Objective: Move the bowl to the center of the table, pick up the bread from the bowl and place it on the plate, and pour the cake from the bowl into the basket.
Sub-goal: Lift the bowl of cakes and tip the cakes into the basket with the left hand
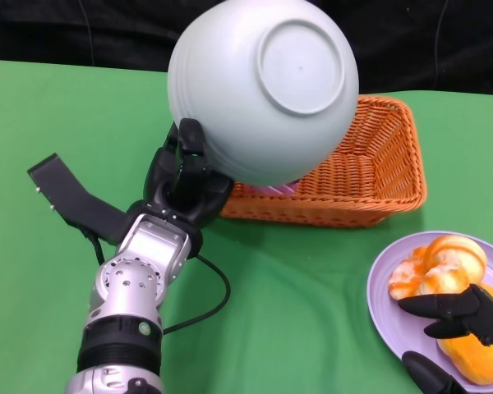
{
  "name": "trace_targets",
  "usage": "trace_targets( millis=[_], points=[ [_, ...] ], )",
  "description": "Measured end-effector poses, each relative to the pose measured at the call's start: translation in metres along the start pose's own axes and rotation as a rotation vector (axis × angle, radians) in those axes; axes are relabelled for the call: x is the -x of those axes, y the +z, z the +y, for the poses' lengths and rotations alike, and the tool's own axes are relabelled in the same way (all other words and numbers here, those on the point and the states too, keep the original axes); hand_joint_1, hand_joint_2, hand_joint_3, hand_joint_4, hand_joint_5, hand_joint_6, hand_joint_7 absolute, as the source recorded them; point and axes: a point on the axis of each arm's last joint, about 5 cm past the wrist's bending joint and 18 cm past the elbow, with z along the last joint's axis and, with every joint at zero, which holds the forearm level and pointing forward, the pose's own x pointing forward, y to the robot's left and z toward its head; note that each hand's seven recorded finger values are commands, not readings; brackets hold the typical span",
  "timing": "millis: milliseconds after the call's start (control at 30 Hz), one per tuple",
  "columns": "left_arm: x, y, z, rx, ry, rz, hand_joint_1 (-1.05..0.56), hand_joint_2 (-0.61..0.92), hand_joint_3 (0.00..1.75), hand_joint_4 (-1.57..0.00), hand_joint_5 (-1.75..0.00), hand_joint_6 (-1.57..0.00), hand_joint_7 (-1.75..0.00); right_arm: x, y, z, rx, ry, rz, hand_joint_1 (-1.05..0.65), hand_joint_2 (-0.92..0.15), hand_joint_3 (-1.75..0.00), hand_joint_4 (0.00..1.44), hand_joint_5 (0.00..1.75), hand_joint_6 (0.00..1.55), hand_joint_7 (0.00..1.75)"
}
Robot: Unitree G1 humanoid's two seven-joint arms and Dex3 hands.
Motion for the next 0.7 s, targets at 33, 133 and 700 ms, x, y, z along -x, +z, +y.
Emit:
trace_targets(
  millis=[33, 133, 700],
  points=[
    [0.0001, -0.0004, 0.0012, 0.012, -0.003, -0.001, -0.33, 0.21, 1.75, -1.12, -1.75, -0.90, -1.75, 0.0000, 0.0000, 0.0000, 0.000, 0.000, 0.000, -0.43, -0.92, -0.35, 0.40, 1.18, 0.35, 0.95],
    [0.0004, -0.0016, 0.0040, 0.025, 0.000, -0.004, -0.33, 0.20, 1.75, -1.12, -1.75, -0.90, -1.75, 0.0001, 0.0000, 0.0000, 0.000, 0.000, 0.001, -0.43, -0.92, -0.36, 0.40, 1.18, 0.36, 0.95],
    [0.0004, -0.0029, 0.0061, 0.015, -0.003, -0.013, -0.32, 0.22, 1.75, -1.13, -1.75, -0.90, -1.75, 0.0002, 0.0000, 0.0000, -0.001, 0.000, 0.001, -0.42, -0.92, -0.36, 0.40, 1.18, 0.35, 0.95]
  ],
)
